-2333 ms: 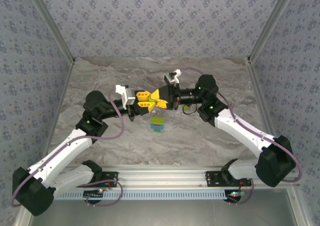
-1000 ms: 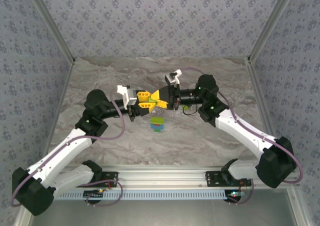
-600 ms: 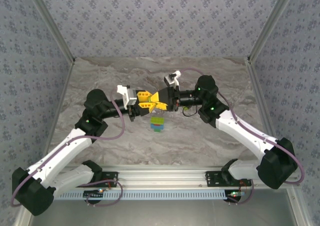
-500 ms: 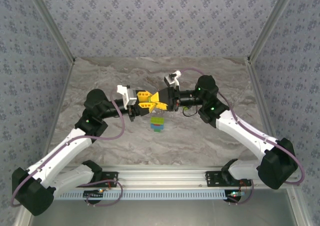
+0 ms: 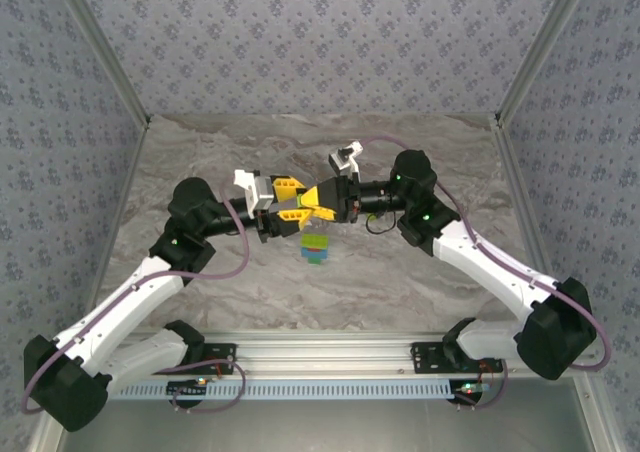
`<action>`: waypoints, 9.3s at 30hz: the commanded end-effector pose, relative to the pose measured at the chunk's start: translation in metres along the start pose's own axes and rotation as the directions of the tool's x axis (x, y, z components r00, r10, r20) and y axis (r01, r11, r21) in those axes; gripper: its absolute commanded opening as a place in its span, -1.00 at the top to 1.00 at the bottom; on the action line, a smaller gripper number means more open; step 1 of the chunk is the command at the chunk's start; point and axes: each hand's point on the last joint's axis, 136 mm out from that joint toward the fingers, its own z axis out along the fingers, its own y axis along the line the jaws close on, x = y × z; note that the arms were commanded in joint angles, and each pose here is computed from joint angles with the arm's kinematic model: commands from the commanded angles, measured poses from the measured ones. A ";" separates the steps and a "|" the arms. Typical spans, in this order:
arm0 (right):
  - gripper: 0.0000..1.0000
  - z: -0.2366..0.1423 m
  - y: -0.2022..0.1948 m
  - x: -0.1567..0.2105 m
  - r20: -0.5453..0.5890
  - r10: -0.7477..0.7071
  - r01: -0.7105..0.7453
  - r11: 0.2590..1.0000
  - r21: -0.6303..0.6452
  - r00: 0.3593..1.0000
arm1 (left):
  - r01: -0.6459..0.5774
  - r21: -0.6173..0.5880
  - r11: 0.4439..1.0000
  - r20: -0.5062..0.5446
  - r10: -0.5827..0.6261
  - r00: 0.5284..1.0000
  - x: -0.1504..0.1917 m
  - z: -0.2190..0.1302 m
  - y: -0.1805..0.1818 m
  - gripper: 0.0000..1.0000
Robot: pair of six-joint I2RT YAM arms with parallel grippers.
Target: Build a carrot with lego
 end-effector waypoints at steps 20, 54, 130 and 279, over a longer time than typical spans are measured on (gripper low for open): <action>0.39 -0.088 -0.074 -0.002 0.024 -0.509 0.439 0.764 0.472 0.860 | 0.335 -0.493 0.803 -0.190 -0.475 0.859 0.076 -0.037 0.055 -0.48; 0.41 -0.096 -0.167 0.007 -0.064 -0.727 0.652 0.569 0.500 0.683 | 0.027 -0.234 0.972 -0.242 -0.085 0.967 0.217 -0.041 0.053 -0.95; 0.44 -0.073 -0.177 -0.024 -0.268 -0.787 0.824 0.481 0.299 0.557 | 0.500 0.489 0.715 -0.370 -0.348 0.861 0.214 -0.003 -0.022 0.77; 0.51 -0.070 -0.214 -0.044 -0.322 -0.650 0.724 0.597 0.345 0.689 | 0.429 0.206 0.880 -0.522 -0.272 0.809 0.291 0.008 0.021 1.00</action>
